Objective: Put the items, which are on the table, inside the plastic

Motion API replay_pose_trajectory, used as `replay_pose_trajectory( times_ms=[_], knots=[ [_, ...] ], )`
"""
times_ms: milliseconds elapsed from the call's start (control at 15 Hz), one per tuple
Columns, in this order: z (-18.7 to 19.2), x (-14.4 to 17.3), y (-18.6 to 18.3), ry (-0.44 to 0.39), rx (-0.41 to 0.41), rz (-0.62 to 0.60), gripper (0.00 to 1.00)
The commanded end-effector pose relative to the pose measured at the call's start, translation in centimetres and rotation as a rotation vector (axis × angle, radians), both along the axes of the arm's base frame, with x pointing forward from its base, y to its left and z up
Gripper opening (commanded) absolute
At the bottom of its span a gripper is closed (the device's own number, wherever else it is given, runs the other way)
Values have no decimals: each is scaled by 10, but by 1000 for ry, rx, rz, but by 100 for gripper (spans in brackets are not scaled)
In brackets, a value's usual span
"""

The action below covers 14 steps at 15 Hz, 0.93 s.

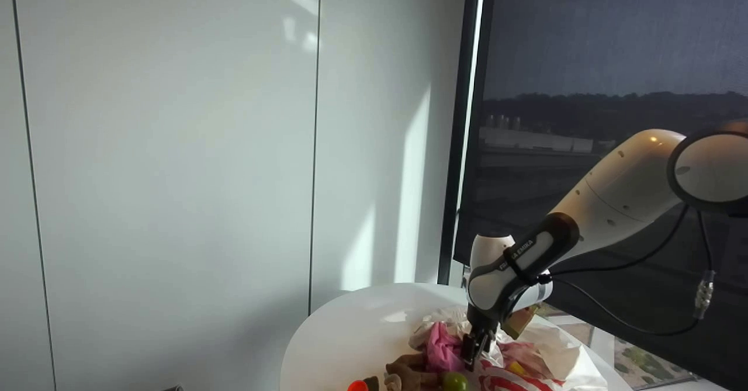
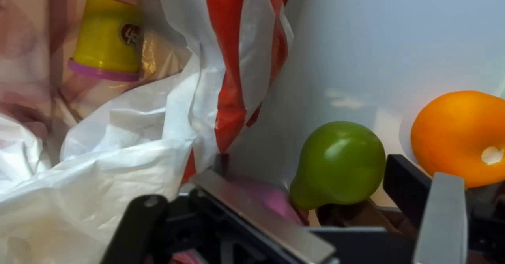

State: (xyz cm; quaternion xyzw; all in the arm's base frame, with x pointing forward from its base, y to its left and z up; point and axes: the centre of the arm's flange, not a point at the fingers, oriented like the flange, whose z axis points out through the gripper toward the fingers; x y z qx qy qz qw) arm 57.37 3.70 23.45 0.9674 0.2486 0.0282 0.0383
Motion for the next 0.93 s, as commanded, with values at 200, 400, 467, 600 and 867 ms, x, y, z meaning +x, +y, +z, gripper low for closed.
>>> replay_pose_trajectory(
  times_ms=[200,400,467,600,867],
  knots=[
    [-35,25,15,-41,5,-148,100],
    [-45,31,20,-30,32,-207,100],
    [-47,31,24,-35,36,-217,100],
    [-51,33,28,-24,36,-235,100],
    [-64,30,35,-2,28,-258,100]
  ],
)
